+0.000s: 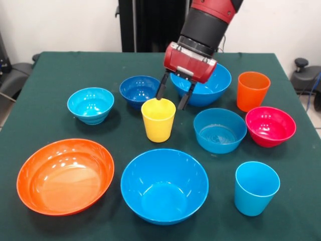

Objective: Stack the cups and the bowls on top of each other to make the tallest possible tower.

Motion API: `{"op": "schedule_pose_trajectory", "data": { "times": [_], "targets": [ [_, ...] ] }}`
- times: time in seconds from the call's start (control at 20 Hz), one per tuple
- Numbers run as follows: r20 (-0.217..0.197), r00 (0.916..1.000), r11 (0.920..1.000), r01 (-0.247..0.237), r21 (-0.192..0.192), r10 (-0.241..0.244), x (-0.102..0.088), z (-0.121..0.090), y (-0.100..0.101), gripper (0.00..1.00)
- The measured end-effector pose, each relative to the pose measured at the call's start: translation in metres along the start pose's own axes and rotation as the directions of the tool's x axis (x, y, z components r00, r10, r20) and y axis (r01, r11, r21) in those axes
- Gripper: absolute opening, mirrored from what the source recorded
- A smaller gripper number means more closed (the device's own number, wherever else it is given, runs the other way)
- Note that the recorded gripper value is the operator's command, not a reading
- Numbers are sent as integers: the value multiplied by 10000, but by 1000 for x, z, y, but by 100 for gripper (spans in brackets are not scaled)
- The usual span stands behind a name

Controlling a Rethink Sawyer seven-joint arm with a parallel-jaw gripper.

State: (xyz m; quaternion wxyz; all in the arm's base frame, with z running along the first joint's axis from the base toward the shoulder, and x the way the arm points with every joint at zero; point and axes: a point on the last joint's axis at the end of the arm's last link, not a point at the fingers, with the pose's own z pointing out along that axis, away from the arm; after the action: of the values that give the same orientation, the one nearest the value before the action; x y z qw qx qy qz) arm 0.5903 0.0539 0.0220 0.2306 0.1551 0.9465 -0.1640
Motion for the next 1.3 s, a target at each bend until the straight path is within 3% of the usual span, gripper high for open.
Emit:
{"op": "schedule_pose_trajectory", "data": {
  "times": [0.75,1.3],
  "targets": [
    [-55,9994,9993,339,166,-338,25,40,7,100],
    [51,9993,9992,369,176,-370,28,45,8,100]
  ]
}}
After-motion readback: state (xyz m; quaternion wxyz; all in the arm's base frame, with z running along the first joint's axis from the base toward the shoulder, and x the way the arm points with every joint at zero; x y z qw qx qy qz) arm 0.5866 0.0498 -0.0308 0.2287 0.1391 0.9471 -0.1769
